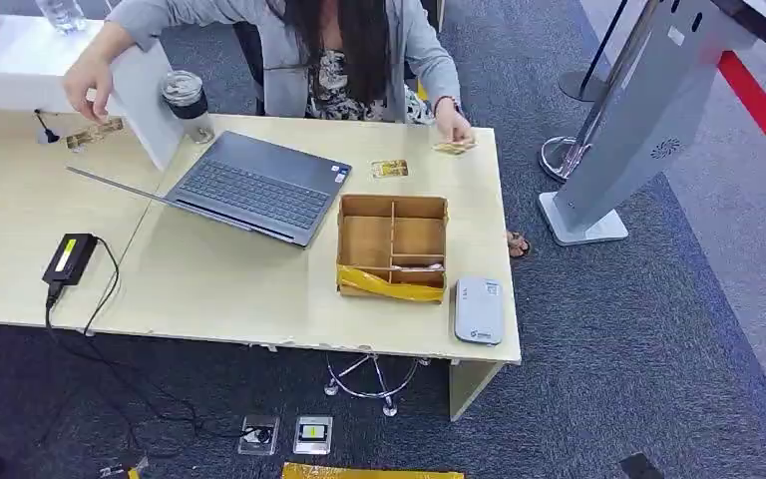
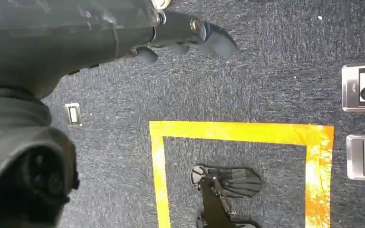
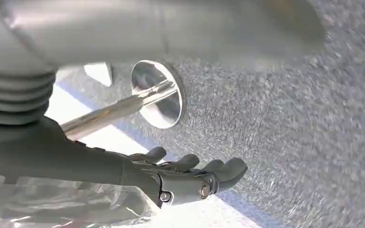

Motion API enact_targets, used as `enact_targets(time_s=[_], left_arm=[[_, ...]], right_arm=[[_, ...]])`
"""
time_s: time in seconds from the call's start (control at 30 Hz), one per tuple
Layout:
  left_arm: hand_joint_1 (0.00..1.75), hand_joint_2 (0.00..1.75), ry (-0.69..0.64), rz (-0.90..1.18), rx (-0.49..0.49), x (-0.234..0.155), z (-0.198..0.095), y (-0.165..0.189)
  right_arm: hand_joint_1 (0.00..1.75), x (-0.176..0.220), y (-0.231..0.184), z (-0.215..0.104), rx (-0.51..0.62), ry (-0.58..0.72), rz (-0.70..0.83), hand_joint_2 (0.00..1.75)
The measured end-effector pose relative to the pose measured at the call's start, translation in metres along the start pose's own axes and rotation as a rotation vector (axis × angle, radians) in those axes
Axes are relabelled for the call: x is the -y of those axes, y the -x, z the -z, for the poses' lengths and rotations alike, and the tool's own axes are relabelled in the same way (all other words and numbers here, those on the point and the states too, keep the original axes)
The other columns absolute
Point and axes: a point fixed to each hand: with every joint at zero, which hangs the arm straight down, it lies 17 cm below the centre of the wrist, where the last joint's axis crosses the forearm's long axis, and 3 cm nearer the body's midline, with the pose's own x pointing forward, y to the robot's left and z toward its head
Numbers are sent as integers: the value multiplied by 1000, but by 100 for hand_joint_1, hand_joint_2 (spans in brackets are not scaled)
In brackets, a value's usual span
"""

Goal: Pass the card to the sensor for recognition and then transmit it.

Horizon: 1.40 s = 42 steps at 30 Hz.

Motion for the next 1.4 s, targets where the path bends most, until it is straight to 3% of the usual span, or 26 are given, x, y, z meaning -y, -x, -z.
enact_targets(time_s=[0.17, 0.3, 0.53, 0.63, 0.8, 1.0, 1.1, 1.4], left_arm=[[0, 0, -2, 0, 2, -4, 0, -1], [0, 0, -5, 10, 13, -7, 0, -9], [0, 0, -11, 28, 37, -9, 0, -25], [0, 0, -5, 43, 45, -8, 0, -31], [0, 0, -2, 62, 58, -7, 0, -43], [0, 0, 12, 92, 82, 1, -1, -60], [0, 0, 18, 108, 90, 5, -1, -66], [0, 0, 18, 121, 101, 11, -2, -75]], right_arm=[[0, 65, 1, 9, 27, 103, 87, 175], [0, 148, -24, 14, 84, 240, 136, 175], [0, 304, -99, -10, 293, 520, 163, 175], [0, 345, -142, -28, 412, 578, 158, 175], [0, 382, -209, -55, 544, 625, 141, 175], [0, 417, -329, -127, 804, 770, 68, 175], [0, 409, -381, -158, 899, 834, -16, 175], [0, 354, -472, -218, 1119, 914, -179, 175]])
